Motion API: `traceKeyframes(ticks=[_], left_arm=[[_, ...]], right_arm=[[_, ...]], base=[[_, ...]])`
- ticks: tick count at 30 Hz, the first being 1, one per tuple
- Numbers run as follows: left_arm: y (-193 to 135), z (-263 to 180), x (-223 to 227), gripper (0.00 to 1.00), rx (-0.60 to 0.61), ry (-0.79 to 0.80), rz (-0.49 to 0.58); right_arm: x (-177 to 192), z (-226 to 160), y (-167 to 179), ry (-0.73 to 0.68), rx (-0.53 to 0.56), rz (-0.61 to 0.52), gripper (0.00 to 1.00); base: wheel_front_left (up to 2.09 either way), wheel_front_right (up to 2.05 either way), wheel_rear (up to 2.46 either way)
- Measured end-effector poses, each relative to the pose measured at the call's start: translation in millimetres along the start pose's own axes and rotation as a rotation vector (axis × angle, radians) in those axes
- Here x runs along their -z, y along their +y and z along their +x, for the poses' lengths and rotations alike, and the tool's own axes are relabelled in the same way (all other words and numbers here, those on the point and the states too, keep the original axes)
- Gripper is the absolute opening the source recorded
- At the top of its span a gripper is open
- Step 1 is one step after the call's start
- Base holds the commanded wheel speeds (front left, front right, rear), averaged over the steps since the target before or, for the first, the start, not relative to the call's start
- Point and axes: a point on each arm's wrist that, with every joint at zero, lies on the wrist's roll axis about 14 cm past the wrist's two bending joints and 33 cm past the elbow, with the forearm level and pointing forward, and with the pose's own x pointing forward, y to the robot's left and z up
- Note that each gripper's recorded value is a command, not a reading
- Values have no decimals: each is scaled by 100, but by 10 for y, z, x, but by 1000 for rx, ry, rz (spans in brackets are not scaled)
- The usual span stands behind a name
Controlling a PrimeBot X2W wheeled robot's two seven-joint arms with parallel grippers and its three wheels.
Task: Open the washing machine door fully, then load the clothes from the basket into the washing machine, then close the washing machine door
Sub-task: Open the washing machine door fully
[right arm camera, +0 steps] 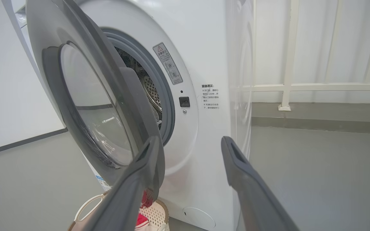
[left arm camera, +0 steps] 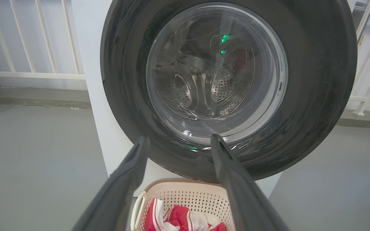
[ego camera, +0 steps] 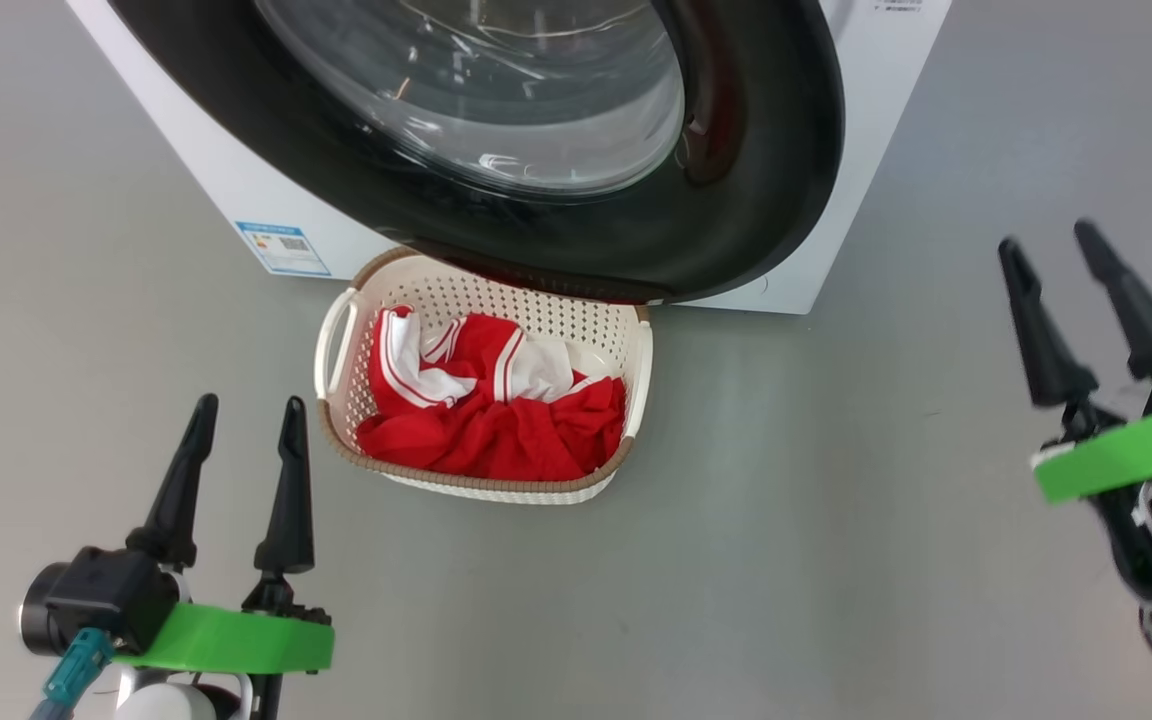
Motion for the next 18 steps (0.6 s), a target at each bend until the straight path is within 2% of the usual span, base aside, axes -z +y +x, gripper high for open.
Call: traceKeyframes(ticks=[5,6,7,9,10,11,12,13,18], left_arm=[[29,-9,22,100,-8,7,2],[37,-12,26,100,-11,8,3],[44,-14,31,100,-13,10,4],[60,-17,47,100,-17,15,3],[69,-17,54,100,-20,17,3],[79,-12,57,100,-23,17,2],[89,-3,58,100,-25,17,0],[97,5,60,100,-27,17,1],[138,39,62,100,-38,15,0]], right_arm=[[-120,204,-58,-32,0,36,98],[-134,247,-53,-39,-1,59,78],[-148,289,-50,-43,-4,76,53],[-177,387,-54,-47,-12,102,36],[-201,440,-60,-51,-15,117,22],[-230,497,-59,-55,-21,130,22],[-266,556,-56,-62,-28,144,8],[-312,618,-42,-72,-37,164,0],[-407,895,31,-56,-81,244,0]], base=[[0,0,0],[0,0,0],[0,0,0],[0,0,0],[0,0,0],[0,0,0],[0,0,0],[0,0,0],[0,0,0]])
